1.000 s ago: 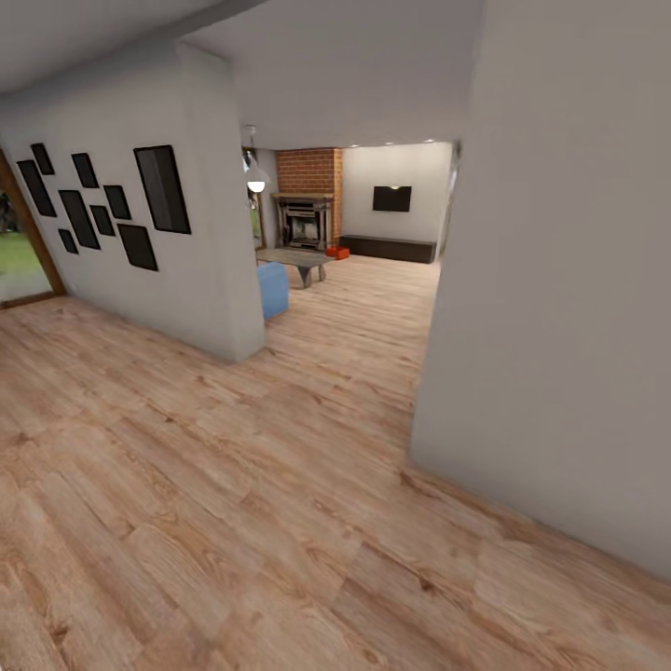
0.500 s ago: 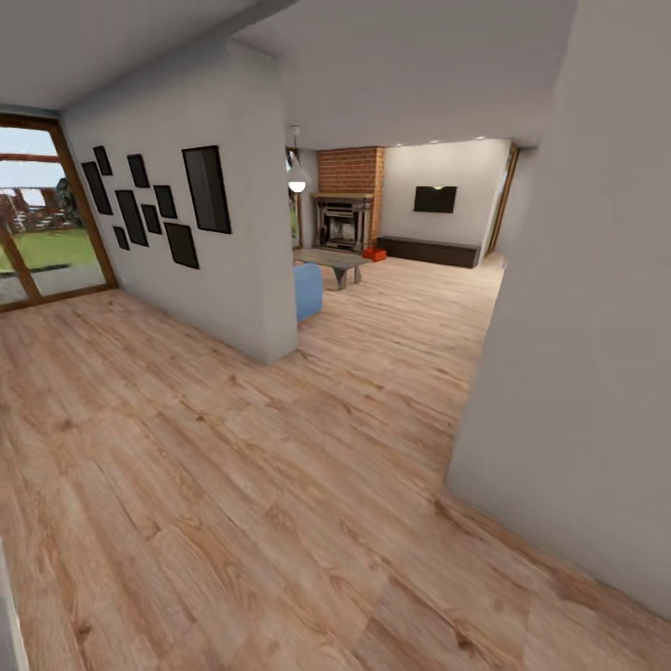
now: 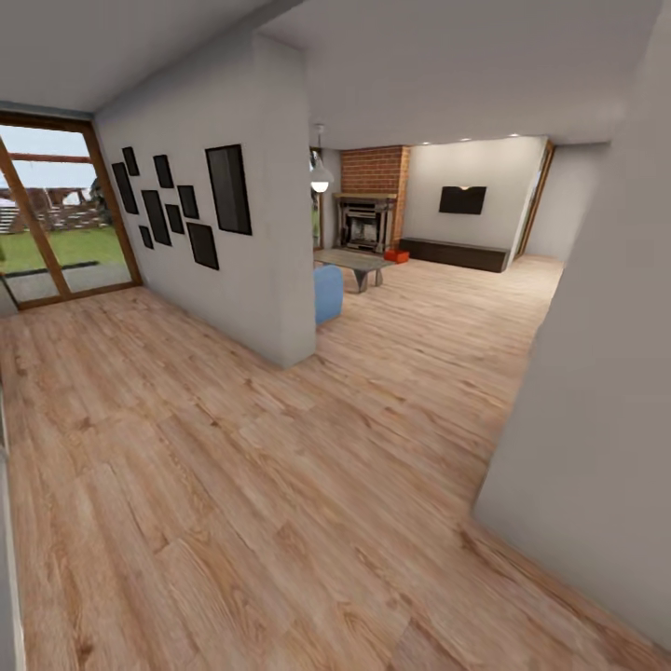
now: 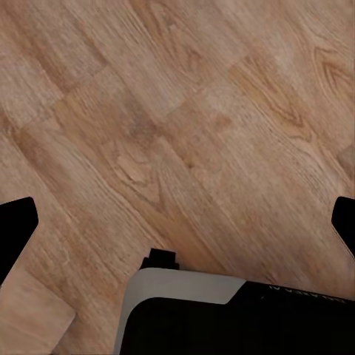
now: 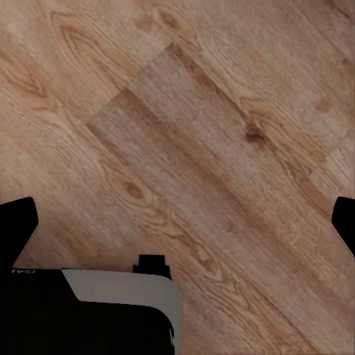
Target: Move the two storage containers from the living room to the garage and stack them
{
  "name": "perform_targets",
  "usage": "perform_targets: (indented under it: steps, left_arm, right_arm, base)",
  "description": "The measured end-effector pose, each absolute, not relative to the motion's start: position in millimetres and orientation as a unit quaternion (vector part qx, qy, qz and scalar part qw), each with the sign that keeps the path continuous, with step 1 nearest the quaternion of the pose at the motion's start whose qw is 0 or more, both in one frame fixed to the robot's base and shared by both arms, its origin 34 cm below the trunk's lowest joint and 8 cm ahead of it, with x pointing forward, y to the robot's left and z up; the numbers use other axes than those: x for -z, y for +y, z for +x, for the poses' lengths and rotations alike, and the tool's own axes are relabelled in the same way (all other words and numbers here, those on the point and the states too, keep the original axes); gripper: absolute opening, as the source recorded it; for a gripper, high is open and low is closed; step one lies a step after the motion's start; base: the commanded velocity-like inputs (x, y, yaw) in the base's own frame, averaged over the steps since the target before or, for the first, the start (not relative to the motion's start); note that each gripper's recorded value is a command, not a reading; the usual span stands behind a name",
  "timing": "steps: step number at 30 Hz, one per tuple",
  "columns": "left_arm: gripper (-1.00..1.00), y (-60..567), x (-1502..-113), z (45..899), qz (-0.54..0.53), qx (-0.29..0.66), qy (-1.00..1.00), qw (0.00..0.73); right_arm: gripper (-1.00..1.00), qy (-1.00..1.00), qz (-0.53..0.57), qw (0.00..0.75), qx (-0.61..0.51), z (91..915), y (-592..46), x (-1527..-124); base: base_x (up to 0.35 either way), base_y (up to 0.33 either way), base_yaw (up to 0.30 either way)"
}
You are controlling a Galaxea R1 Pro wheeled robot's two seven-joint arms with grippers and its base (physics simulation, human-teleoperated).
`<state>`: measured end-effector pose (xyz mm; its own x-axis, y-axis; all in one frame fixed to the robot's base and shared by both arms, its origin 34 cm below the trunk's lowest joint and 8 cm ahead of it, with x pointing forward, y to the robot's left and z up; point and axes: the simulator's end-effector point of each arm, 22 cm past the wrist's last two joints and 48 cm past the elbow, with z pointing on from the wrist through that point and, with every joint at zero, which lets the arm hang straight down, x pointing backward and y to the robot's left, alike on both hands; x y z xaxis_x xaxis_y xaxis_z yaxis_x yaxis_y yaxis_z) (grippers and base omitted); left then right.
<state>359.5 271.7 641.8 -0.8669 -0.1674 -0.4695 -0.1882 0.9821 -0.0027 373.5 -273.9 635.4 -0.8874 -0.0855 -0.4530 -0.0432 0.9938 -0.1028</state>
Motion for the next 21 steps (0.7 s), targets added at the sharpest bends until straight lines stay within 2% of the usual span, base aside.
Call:
perform_targets:
  steps: [7,21]
  left_arm:
    - [1.0,271.7,-641.8,359.4,-0.092,-0.022,0.966,0.241]
    - [1.0,271.7,-641.8,359.4,-0.092,-0.022,0.966,0.241]
  right_arm:
    - [1.0,0.97,-0.033,0.235,0.045,373.4,-273.9,-635.4]
    - [1.0,0.97,-0.033,0.235,0.045,373.4,-273.8,-635.4]
  base:
    - [0.327,0.0,0.029]
    - [0.327,0.0,0.217]
